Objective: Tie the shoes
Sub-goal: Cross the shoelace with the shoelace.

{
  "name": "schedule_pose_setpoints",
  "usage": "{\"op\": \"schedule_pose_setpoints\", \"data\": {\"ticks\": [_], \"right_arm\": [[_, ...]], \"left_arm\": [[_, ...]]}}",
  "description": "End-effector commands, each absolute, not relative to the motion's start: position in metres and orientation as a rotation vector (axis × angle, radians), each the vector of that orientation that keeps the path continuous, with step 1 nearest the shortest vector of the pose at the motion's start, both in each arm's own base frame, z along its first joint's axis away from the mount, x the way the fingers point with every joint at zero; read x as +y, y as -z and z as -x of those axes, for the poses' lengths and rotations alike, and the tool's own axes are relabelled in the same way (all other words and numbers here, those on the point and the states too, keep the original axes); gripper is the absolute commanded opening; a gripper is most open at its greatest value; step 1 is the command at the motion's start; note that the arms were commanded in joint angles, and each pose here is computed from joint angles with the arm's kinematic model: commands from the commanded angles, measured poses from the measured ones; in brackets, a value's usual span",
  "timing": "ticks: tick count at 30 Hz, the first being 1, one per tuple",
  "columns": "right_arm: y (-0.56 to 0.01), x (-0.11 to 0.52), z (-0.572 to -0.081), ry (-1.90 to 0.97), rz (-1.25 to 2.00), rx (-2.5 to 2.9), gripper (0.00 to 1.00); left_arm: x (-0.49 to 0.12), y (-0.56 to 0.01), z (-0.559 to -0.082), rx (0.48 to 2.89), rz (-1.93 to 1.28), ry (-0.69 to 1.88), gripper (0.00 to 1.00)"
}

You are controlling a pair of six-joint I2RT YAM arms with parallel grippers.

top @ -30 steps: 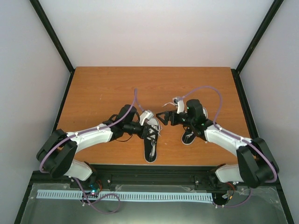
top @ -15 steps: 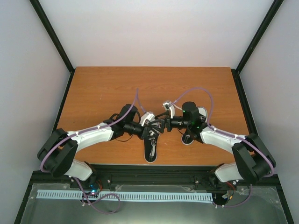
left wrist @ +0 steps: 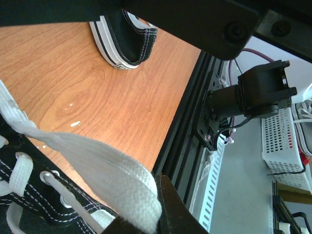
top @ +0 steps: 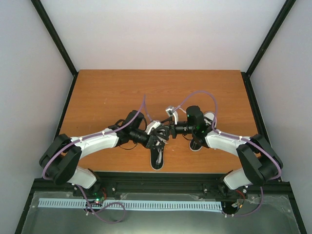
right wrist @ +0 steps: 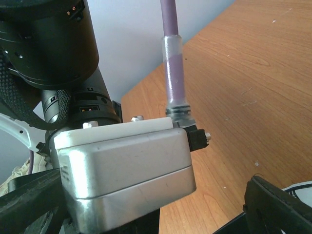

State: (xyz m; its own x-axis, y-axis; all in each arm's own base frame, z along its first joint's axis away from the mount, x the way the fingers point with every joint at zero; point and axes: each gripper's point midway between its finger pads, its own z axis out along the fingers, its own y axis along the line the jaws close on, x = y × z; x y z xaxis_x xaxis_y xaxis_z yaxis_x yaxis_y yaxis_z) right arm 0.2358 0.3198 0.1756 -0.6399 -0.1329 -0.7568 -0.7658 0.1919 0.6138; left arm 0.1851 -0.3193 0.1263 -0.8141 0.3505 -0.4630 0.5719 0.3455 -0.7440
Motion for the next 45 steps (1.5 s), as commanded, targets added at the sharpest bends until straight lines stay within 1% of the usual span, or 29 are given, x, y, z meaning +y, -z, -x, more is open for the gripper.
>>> {"op": "schedule_pose_setpoints", "data": {"ticks": [1, 4, 7, 10, 20, 25, 37, 41, 45], "right_arm": [[-0.152, 0.327, -0.196, -1.574, 0.980, 1.946, 0.96], [-0.148, 0.323, -0.195, -1.558, 0.948, 1.958, 0.96], [-0.151, 0.319, -0.194, -1.539, 0.931, 1.950, 0.98], [-0.159, 0.317, -0.193, -1.532, 0.933, 1.926, 1.00], [-0.201, 0.308, -0.185, -1.527, 0.993, 1.820, 1.00], [-0.207, 0.304, -0.181, -1.497, 1.013, 1.816, 1.00], [-0.210, 0.328, -0.209, -1.473, 1.074, 1.748, 1.00], [-0.209, 0.327, -0.209, -1.461, 1.075, 1.759, 1.00], [-0.213, 0.319, -0.211, -1.388, 1.041, 1.776, 1.00]], "left_arm": [[-0.332, -0.157, -0.203, 2.259, -0.828, 1.490, 0.03], [-0.331, -0.160, -0.203, 2.253, -0.817, 1.507, 0.03], [-0.327, -0.158, -0.206, 2.272, -0.793, 1.506, 0.03], [-0.326, -0.159, -0.206, 2.275, -0.785, 1.521, 0.03], [-0.315, -0.161, -0.214, 2.322, -0.707, 1.577, 0.03], [-0.319, -0.167, -0.214, 2.335, -0.729, 1.632, 0.04], [-0.318, -0.165, -0.206, 2.369, -0.781, 1.665, 0.06], [-0.318, -0.162, -0.205, 2.382, -0.781, 1.664, 0.06], [-0.318, -0.163, -0.207, 2.381, -0.774, 1.655, 0.06]]}}
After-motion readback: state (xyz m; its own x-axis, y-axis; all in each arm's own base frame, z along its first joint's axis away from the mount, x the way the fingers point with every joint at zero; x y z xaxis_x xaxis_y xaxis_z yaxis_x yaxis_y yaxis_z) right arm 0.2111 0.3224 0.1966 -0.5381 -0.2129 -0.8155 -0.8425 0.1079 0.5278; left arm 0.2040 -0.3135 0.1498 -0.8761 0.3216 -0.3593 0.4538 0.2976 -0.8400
